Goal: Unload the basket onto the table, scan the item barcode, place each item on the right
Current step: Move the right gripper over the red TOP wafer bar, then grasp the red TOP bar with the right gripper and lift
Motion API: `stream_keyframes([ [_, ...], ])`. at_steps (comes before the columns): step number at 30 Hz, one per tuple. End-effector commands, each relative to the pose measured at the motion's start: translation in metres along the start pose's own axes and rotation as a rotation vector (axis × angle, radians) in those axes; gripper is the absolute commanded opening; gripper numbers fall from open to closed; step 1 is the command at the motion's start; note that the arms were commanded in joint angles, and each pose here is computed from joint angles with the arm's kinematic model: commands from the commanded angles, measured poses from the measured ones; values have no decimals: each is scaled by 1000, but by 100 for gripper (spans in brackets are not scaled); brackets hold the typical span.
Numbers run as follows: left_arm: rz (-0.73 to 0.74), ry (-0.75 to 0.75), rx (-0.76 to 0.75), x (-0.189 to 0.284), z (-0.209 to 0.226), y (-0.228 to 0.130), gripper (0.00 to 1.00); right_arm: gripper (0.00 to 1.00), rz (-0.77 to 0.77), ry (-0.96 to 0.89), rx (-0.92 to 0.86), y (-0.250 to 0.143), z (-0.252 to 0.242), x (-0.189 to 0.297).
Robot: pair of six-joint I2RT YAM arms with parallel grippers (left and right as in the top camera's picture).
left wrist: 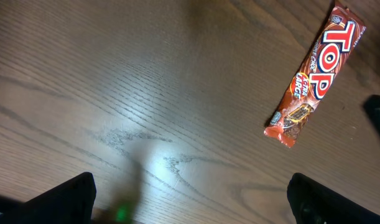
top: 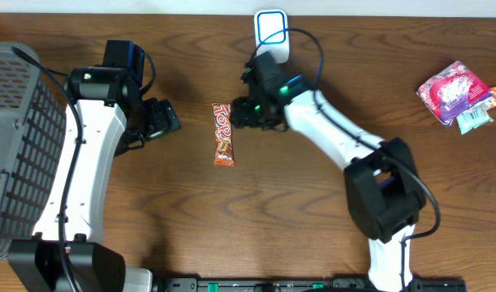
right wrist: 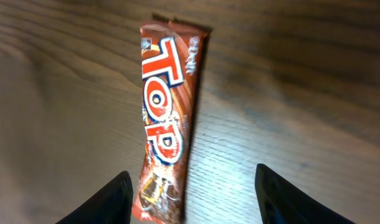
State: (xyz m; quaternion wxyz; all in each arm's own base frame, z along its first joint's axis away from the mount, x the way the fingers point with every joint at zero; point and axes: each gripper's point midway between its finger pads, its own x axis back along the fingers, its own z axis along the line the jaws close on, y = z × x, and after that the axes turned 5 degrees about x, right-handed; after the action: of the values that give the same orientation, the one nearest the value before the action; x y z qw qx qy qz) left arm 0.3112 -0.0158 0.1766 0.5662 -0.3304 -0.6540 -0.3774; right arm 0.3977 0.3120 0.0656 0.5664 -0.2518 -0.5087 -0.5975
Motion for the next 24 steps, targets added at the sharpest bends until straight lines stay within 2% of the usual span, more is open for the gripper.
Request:
stream_keyframes([
  [1, 0, 14, -11, -2, 3, 1, 98, 59, -78, -181, -45, -3, -1, -4],
  [10, 0, 14, -11, -2, 3, 1, 98, 58, -119, -262, -35, -20, 13, -15],
  [21, 0, 14, -11, -2, 3, 1, 98, 59, -50, -262, 10, -52, 18, -63],
  [24, 0, 14, -11, -2, 3, 1, 98, 56, -28, -281, 26, -61, 14, -73],
])
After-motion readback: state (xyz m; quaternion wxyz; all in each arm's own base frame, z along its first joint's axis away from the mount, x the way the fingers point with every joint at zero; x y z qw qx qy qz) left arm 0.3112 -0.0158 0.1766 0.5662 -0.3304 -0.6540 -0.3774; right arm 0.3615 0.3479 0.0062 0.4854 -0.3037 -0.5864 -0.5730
